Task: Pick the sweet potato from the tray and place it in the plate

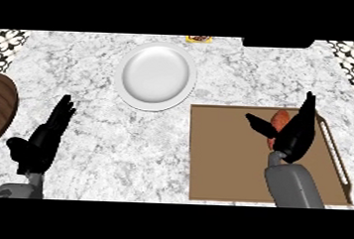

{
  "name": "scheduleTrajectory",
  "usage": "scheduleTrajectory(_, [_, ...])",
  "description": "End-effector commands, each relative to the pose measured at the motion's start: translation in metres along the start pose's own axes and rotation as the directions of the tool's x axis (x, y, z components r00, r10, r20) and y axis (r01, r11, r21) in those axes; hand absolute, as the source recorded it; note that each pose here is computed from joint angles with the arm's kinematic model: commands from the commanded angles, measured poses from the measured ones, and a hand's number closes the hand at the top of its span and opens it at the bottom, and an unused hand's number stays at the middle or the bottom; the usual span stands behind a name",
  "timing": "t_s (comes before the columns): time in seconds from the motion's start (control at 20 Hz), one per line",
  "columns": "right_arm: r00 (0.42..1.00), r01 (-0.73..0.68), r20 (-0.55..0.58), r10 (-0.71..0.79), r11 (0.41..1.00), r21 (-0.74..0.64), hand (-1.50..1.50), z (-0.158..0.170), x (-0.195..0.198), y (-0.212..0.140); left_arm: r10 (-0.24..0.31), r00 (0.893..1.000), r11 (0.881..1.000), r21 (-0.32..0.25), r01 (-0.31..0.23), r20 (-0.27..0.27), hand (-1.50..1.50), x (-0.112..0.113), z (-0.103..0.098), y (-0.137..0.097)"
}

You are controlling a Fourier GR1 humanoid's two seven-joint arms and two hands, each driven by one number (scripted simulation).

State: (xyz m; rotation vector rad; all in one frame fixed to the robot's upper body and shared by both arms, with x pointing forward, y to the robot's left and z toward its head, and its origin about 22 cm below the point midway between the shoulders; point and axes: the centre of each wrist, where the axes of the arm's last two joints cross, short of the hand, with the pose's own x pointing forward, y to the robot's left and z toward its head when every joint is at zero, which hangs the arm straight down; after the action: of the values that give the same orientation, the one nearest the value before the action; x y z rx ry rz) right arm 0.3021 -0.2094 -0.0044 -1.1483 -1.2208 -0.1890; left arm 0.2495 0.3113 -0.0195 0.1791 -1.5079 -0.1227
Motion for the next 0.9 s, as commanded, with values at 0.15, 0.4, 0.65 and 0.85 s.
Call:
scheduleTrajectory(0.15, [0.934, -0.289, -0.153, 0.324, 0.933, 0.214, -1.50, -0.010, 0.023, -0.022, -0.010, 1.000, 1.000, -0.016, 0.010, -0.009, 0.00, 0.000, 0.008, 0.009])
scheduleTrajectory(0.4, [0.917, -0.258, -0.232, 0.325, 0.926, 0.276, -1.50, 0.005, 0.067, -0.048, -0.006, 1.000, 1.000, -0.029, 0.007, 0.002, 0.00, 0.003, 0.010, 0.004])
scheduleTrajectory(0.65, [0.854, -0.317, -0.309, 0.418, 0.890, 0.329, -1.50, 0.000, 0.053, -0.039, 0.003, 1.000, 0.999, -0.033, -0.003, 0.012, 0.00, 0.008, -0.004, -0.029])
scheduleTrajectory(0.85, [0.808, -0.374, -0.309, 0.502, 0.842, 0.388, -1.50, -0.010, 0.051, -0.053, -0.013, 1.000, 1.000, -0.003, 0.013, 0.005, 0.00, -0.002, 0.000, -0.002])
